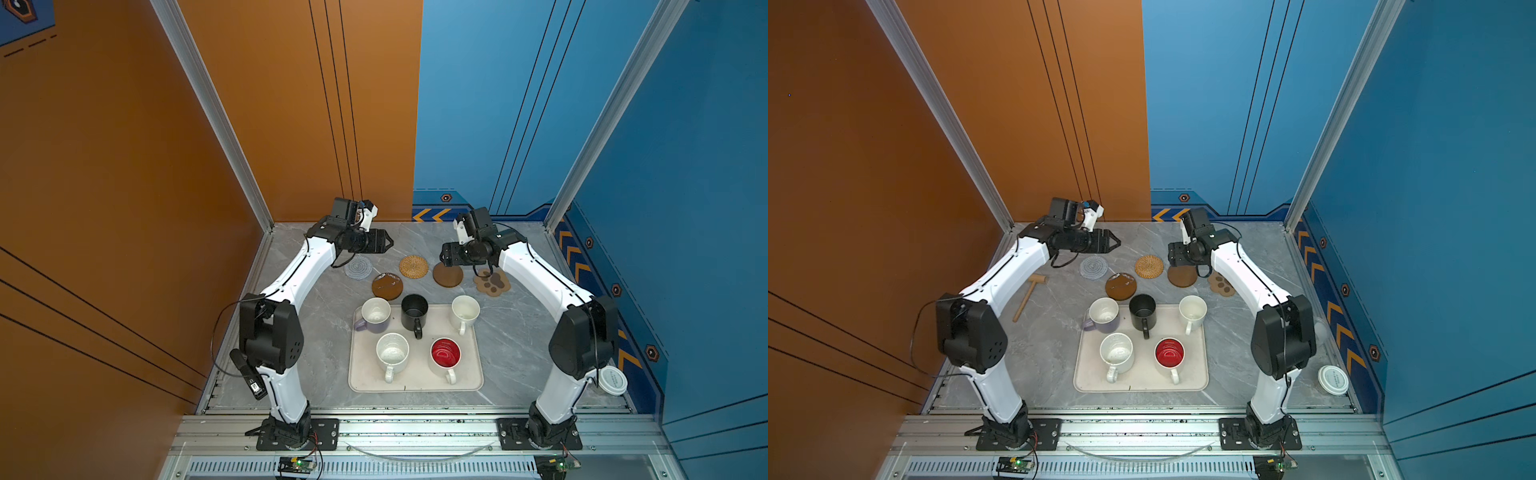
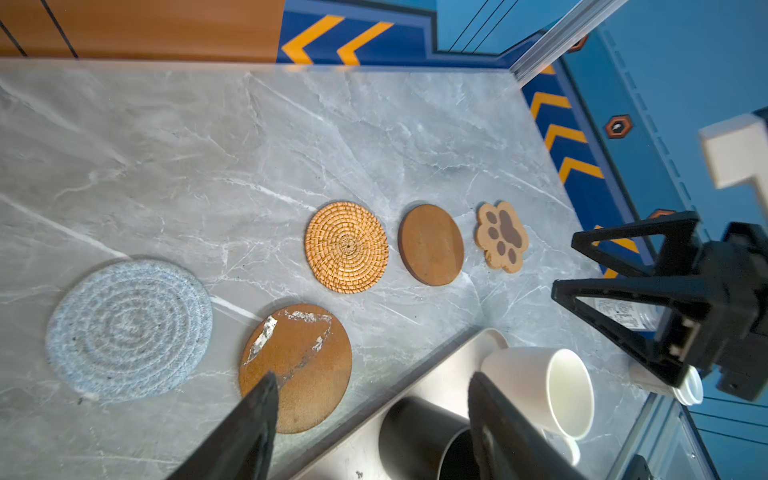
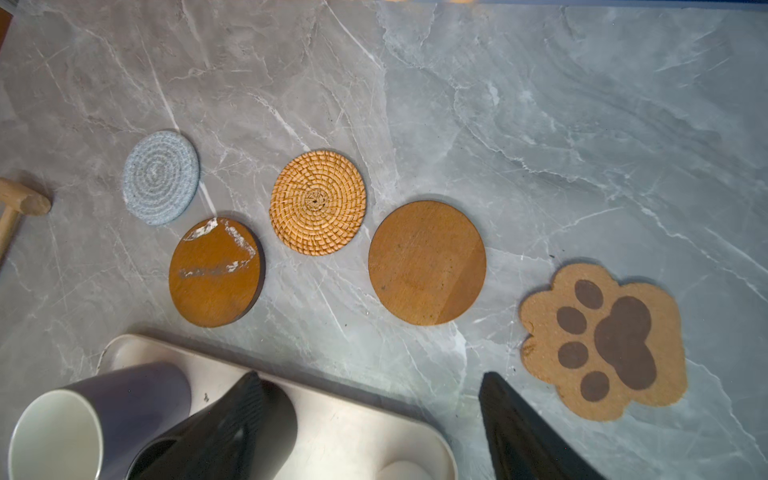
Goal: Place cups on coasters
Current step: Rotate the coaster at the top-center of the table.
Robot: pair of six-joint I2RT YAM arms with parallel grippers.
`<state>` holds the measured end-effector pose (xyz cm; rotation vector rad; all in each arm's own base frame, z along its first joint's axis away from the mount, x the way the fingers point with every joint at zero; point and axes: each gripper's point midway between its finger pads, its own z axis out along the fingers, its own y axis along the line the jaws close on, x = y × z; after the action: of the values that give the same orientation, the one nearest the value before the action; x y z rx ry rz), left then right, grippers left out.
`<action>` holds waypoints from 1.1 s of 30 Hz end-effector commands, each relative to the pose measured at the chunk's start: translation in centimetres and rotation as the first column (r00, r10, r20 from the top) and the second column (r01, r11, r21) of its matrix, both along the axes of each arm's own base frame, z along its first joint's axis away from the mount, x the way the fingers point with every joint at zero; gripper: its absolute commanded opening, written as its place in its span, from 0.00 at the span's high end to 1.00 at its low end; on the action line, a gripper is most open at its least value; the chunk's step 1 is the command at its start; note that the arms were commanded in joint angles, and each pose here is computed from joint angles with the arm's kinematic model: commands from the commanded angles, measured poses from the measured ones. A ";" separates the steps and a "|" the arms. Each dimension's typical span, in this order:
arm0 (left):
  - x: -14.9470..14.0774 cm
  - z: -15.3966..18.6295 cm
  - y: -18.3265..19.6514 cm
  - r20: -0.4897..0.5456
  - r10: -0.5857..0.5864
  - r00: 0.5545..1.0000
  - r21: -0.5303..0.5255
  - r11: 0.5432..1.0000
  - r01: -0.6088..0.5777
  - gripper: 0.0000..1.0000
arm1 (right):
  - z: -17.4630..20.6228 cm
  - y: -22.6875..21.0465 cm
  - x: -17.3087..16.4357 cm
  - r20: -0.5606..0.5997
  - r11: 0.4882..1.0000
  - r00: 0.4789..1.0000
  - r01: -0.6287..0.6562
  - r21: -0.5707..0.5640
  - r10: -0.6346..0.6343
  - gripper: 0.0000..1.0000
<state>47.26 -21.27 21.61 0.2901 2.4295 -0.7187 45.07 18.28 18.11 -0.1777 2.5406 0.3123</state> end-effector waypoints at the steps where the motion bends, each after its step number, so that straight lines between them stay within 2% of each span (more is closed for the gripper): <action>1: -1.4 -3.9 0.0 -0.167 -0.026 0.986 0.145 0.988 0.051 0.49 | -0.4 0.4 0.6 -0.050 0.999 0.999 0.011 0.052 -0.008 0.26; 5: -0.9 -6.3 -1.0 -0.250 -0.042 0.967 0.185 0.979 0.090 0.61 | -1.8 0.4 1.6 -0.081 0.997 0.996 0.033 0.069 -0.027 0.28; 12: -2.0 -11.4 -0.2 -0.369 -0.010 0.930 0.313 0.940 0.134 0.57 | -3.4 -0.9 2.6 -0.114 0.995 0.991 0.076 0.067 -0.068 0.27; 17: -2.4 -14.2 0.1 -0.435 -0.003 0.900 0.364 0.914 0.179 0.58 | -4.2 -1.1 2.9 -0.131 0.993 0.988 0.093 0.076 -0.083 0.27; 21: -2.3 -15.6 -0.1 -0.459 -0.002 0.889 0.365 0.912 0.190 0.63 | -4.9 -1.0 3.1 -0.143 0.992 0.986 0.099 0.078 -0.087 0.28; 33: -1.8 -18.1 -0.4 -0.495 0.002 0.869 0.364 0.908 0.206 0.60 | -5.8 -1.2 3.1 -0.166 0.990 0.981 0.116 0.082 -0.101 0.28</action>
<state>46.12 -21.79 4.32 0.4259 3.0300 -0.3687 47.73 17.03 11.41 -0.0081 2.6931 0.3884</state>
